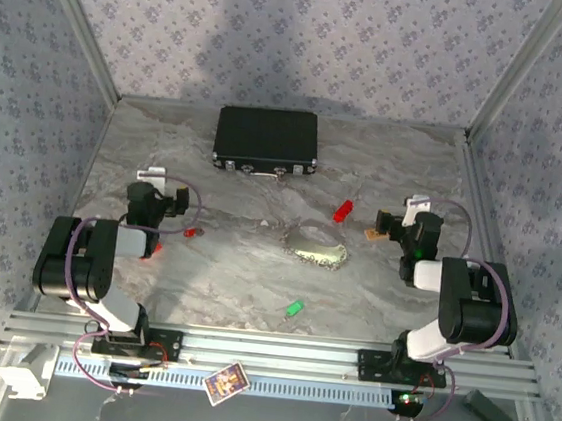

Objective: Put the keys on the keyring

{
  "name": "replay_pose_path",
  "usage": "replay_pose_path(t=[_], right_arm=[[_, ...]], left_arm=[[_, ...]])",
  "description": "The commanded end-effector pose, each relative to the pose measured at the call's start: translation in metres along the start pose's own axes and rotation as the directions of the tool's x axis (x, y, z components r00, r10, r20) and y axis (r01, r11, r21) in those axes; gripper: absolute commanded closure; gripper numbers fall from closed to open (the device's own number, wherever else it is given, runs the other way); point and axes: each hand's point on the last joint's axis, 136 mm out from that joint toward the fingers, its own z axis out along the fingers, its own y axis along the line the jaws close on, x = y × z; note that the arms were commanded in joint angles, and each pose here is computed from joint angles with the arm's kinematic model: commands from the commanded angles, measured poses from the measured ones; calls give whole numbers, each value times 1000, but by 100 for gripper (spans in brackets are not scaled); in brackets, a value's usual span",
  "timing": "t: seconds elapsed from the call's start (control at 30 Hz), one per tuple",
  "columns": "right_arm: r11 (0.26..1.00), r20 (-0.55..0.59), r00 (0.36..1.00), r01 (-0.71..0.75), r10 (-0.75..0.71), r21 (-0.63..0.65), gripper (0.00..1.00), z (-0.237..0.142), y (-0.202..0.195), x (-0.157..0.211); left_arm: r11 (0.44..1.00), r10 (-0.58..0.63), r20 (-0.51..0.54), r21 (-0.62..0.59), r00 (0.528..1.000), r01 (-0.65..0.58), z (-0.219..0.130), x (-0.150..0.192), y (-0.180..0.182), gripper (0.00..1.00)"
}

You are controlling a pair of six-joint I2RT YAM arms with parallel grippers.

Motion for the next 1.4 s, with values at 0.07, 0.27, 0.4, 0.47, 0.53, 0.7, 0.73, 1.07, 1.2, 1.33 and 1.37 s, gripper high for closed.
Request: replay_pose_path(t=[0.07,0.27,0.4,0.47,0.53,0.7,0.73,1.07,1.2,1.33,1.37], right_arm=[[1000,19,1000,-13,13,3,1,2,-2,-8],[1000,19,1000,-12,12,4,1,2,-2,-8],[1000,19,1000,-12,12,5,1,2,-2,-8],[1000,19,1000,-13,13,3,1,2,-2,-9],[1000,18,1000,-13,13,3,1,3,-2,-9],[1000,17,1000,-14,14,2,1,2,-2,-8],[1000,16,1000,-16,16,2,1,2,-2,-8],[1000,27,1000,-16,15,5,1,1,-3,-10],[1000,23,1000,6,-6,7,1,-14,-2,-34],[1000,21,1000,-20,19,19,1,-39,-1,-57],[999,22,999,-42,42,4,1,-46,2,-62]], left_arm=[[1000,-18,27,5,999,17,2,-11,1,0],[1000,-18,28,5,999,18,2,-12,1,0],[1000,-17,27,5,999,17,2,-11,1,0],[1000,-18,25,5,1000,17,2,-11,1,0],[1000,-18,28,4,999,18,2,-12,1,0],[1000,-19,27,5,999,19,2,-11,1,0],[1000,-19,28,4,999,19,2,-11,1,0],[1000,-19,29,5,999,19,2,-12,1,0],[1000,-21,41,-3,999,21,-7,-26,3,0],[997,-51,56,-51,997,54,-28,-55,13,0],[995,-79,69,-55,994,83,-34,-62,14,0]])
